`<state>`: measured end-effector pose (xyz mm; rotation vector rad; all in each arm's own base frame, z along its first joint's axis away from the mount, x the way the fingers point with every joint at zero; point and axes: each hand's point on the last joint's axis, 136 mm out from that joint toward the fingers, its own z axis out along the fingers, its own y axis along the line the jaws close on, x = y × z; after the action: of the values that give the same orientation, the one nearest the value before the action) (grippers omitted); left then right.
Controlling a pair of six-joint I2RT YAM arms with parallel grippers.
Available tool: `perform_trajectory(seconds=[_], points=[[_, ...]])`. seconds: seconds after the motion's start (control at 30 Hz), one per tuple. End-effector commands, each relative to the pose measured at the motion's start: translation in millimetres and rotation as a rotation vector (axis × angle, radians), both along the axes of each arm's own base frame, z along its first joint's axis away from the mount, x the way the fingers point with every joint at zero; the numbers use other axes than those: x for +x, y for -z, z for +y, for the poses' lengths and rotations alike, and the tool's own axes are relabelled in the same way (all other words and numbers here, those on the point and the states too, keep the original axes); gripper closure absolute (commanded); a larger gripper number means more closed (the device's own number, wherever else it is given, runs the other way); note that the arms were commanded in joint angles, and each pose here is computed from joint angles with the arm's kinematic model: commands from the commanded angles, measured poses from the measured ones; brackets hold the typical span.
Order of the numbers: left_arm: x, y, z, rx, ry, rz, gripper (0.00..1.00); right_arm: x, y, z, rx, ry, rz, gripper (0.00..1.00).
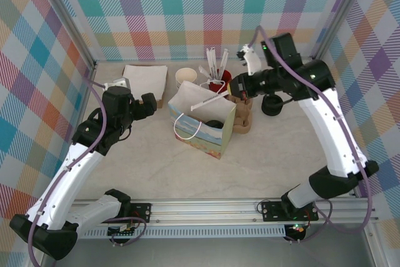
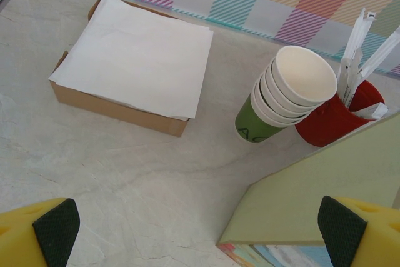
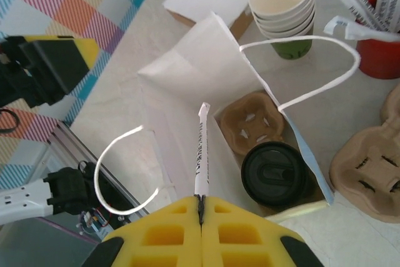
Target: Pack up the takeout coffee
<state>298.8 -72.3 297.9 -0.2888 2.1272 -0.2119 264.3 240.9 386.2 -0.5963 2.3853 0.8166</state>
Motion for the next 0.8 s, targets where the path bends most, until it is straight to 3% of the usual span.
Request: perform_trajectory(seconds=[0.0,0.77], points=[[1.7,-12.4,4.5,-0.011,-0.020,-0.032,0.00,1.8,5.5,7.3,-0.053,-0.025,-0.018,0.93],[-2.6,-5.7,6.1,-0.004,-0.017,-0.023,0.00,26.7,93.6,84.3,-0.159,-0.144,0.114,0.88]])
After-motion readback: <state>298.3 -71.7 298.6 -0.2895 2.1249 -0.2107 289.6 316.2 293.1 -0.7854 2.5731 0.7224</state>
